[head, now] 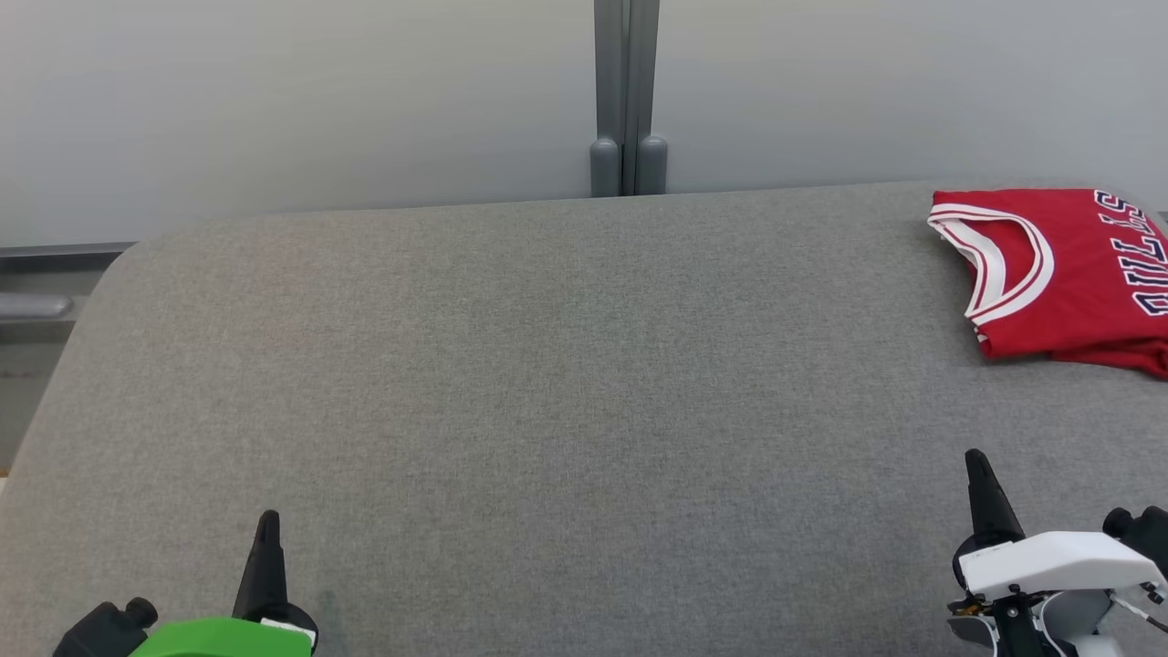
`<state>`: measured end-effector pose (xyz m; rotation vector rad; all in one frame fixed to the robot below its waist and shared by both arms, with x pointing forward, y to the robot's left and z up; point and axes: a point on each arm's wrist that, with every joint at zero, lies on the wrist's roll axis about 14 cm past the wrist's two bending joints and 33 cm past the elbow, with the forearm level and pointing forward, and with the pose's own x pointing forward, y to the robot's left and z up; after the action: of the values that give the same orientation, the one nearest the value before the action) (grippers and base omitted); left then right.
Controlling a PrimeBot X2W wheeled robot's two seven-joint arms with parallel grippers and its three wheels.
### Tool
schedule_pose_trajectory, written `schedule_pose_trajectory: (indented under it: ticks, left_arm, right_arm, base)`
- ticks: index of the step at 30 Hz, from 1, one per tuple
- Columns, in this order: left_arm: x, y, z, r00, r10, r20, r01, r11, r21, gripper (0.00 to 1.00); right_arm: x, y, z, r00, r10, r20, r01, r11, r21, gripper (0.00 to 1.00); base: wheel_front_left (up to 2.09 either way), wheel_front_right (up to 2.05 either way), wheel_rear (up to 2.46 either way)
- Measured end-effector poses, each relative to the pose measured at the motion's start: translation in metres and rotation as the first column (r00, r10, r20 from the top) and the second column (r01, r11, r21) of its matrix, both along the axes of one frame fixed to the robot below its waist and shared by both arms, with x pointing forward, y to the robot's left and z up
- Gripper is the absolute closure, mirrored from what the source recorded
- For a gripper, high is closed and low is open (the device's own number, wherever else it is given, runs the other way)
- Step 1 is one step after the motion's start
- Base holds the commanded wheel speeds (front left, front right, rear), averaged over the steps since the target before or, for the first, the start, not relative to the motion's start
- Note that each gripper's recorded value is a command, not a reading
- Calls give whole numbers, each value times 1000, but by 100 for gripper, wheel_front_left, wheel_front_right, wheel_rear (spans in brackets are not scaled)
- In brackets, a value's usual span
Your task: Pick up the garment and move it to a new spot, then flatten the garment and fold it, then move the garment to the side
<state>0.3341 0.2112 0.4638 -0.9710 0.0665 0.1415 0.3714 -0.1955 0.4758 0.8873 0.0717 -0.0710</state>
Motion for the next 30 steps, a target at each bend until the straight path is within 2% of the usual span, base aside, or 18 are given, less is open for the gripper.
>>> schedule_pose_trajectory:
  ticks: [14, 30]
  left_arm:
    - [12, -1, 8, 1000, 3, 25, 0, 990, -143, 100]
    - [25, -3, 16, 999, 3, 54, 12, 958, -285, 100]
  right_arm:
    - [4, 0, 6, 1000, -9, 13, 7, 987, 163, 100]
    - [8, -1, 11, 999, -17, 27, 7, 946, 325, 100]
  base:
    - [0, 0, 0]
    - [0, 0, 0]
